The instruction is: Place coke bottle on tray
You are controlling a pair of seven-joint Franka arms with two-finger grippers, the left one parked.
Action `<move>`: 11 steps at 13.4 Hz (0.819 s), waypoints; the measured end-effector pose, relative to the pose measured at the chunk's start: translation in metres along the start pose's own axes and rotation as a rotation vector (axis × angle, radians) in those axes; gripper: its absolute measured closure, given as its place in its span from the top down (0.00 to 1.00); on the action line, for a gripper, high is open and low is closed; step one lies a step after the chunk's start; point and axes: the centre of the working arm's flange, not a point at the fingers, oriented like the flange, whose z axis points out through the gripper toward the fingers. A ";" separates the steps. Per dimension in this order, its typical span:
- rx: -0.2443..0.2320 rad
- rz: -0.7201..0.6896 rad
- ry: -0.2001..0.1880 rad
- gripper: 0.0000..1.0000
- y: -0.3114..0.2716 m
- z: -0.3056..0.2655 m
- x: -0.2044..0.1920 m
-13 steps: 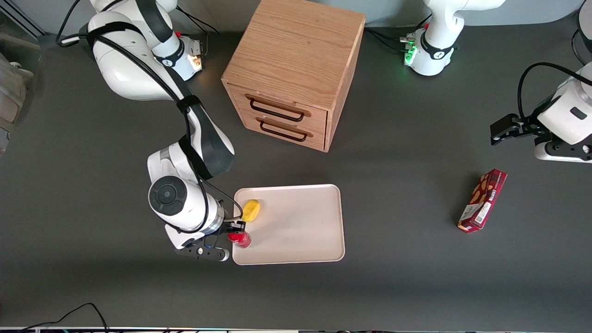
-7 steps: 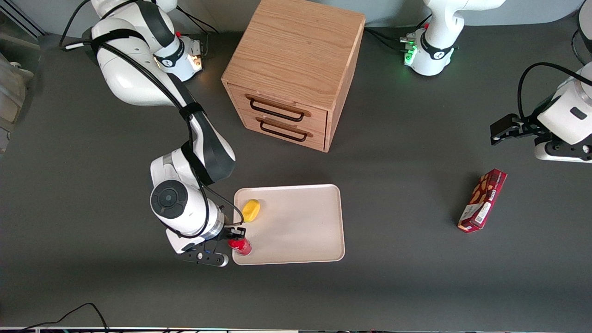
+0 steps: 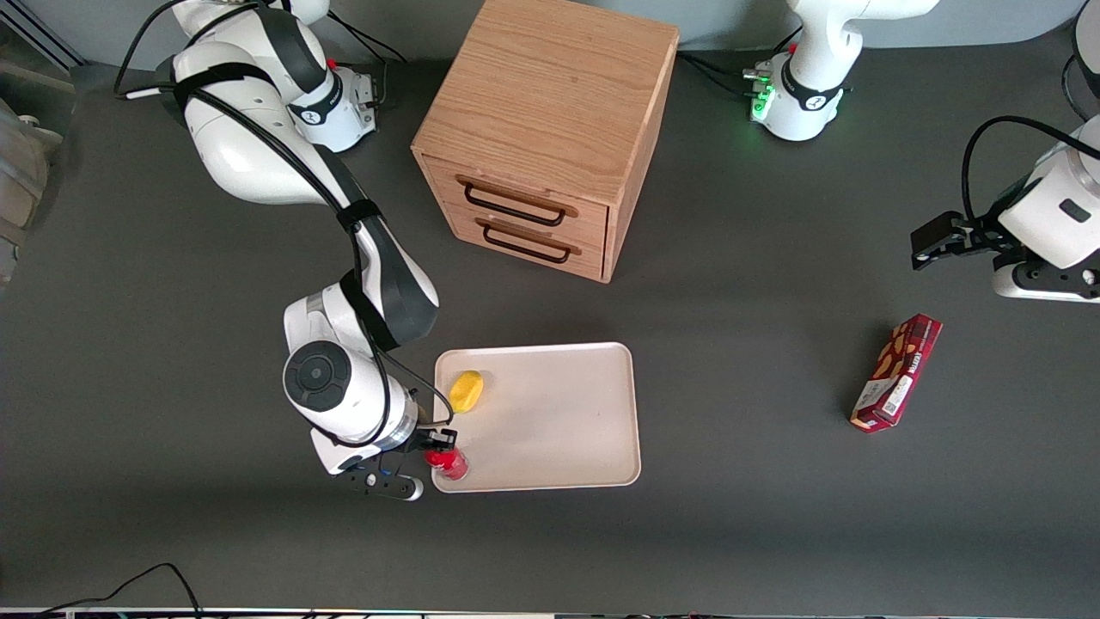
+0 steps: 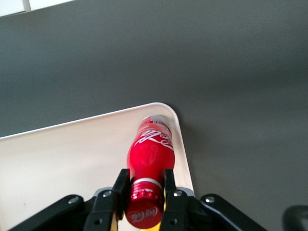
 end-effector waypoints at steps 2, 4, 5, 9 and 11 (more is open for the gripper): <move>0.012 0.011 0.021 0.60 0.005 -0.009 0.008; 0.037 0.034 0.067 0.81 0.017 -0.037 0.023; 0.056 0.040 0.100 0.93 0.022 -0.063 0.029; 0.080 0.041 0.171 1.00 0.042 -0.217 0.016; 0.030 0.010 0.122 1.00 0.068 -0.276 -0.005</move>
